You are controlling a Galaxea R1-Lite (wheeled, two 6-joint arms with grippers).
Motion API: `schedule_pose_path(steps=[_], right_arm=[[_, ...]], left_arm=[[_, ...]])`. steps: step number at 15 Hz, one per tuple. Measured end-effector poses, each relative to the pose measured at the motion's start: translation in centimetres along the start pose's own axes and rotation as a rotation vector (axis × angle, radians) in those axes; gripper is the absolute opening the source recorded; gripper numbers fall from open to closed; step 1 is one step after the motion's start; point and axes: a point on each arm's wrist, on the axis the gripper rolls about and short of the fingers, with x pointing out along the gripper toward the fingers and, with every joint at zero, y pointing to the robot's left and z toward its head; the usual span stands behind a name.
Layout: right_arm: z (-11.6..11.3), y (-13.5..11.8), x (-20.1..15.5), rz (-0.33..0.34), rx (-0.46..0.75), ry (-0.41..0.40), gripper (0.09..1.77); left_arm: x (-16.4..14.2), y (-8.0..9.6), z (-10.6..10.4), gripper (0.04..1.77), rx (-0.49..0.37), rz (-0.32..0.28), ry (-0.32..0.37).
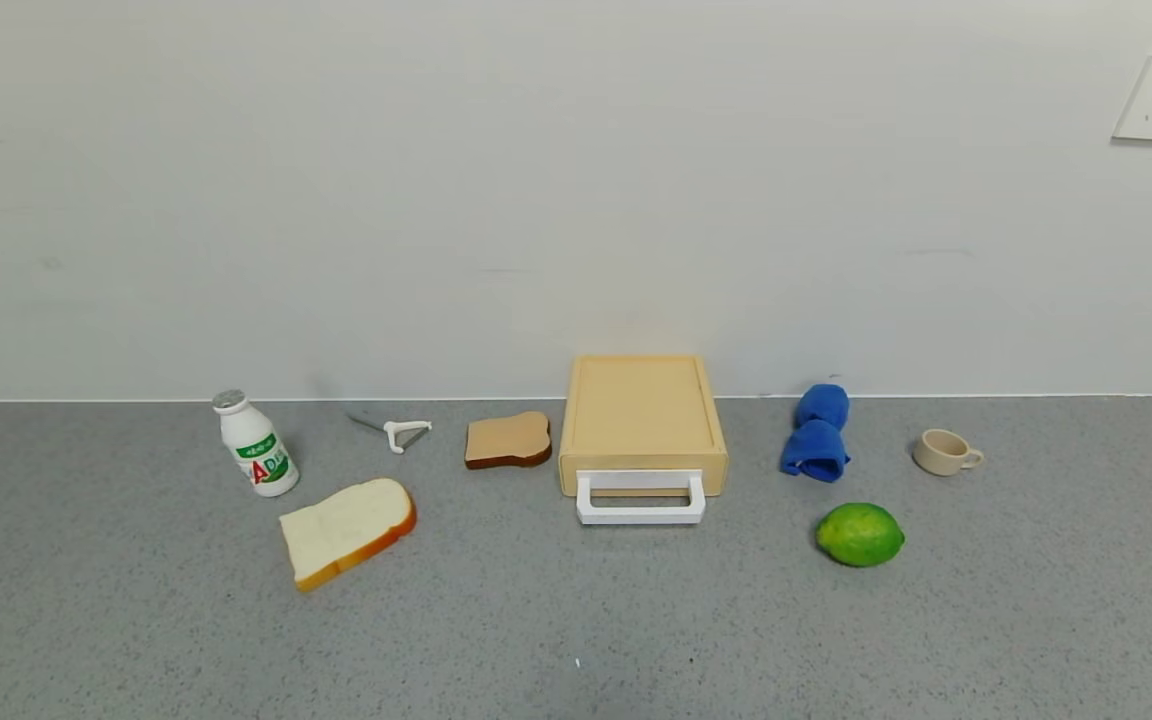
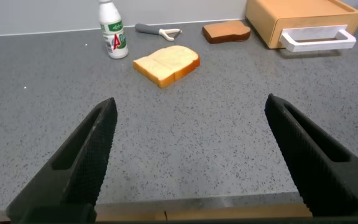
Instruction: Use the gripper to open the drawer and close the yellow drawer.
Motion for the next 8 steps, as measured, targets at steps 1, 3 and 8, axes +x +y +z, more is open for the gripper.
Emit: schedule_pose_path(steps=[1, 3, 8], right_arm=[[-0.6, 0.1, 0.2, 0.027, 0.0, 0.014, 1.71], [-1.5, 0.1, 0.4, 0.046, 0.0, 0.046, 1.71], [-1.8, 0.1, 0.5, 0.051, 0.001, 0.056, 1.71]], left_arm=[[0.0, 0.0, 0.0, 1.72, 0.0, 0.0, 0.0], [0.0, 0.0, 0.0, 1.72, 0.0, 0.0, 0.0], [0.0, 0.0, 0.0, 1.72, 0.0, 0.0, 0.0]])
